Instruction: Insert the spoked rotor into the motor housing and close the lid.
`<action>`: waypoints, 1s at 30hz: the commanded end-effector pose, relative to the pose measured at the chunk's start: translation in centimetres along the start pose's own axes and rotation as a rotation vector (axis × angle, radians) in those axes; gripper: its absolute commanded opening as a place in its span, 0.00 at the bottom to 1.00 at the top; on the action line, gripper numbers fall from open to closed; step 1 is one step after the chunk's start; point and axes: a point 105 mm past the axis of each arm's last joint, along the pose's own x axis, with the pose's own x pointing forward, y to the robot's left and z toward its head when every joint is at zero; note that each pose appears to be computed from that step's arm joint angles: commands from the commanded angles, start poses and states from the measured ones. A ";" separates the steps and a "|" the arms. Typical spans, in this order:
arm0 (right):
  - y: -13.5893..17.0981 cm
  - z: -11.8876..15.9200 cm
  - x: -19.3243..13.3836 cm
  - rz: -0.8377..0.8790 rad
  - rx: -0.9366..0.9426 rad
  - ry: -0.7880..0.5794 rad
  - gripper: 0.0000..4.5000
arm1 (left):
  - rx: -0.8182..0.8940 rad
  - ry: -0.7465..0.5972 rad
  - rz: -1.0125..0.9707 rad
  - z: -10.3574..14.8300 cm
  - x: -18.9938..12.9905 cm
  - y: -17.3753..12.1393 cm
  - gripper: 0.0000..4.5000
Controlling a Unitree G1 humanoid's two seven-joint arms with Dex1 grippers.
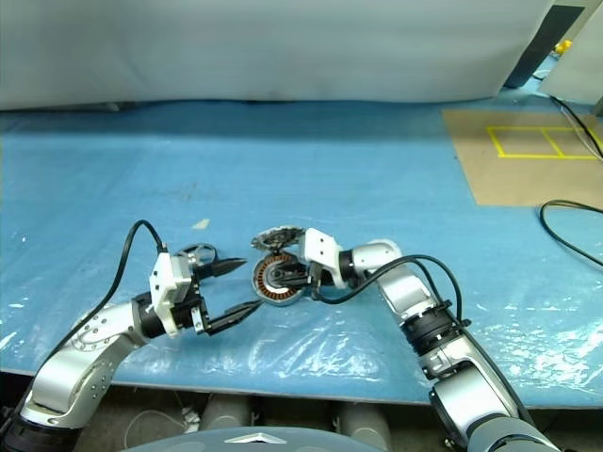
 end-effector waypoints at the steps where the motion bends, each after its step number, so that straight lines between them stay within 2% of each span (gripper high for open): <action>1: 0.0 0.4 0.3 0.014 -0.039 -0.003 0.13 | 0.036 -0.031 -0.011 0.9 0.1 -0.5 0.98; 13: -0.5 0.6 0.0 -0.016 -0.026 -0.015 0.13 | 0.036 -0.033 -0.011 0.8 0.3 -0.5 0.98; 23: -1.1 2.5 -0.8 -0.040 -0.080 -0.058 0.13 | 0.035 -0.032 -0.015 0.6 0.5 -0.5 0.98; 30: -0.6 1.4 -0.2 -0.016 -0.060 -0.026 0.13 | 0.035 -0.033 -0.016 0.6 0.6 -0.5 0.98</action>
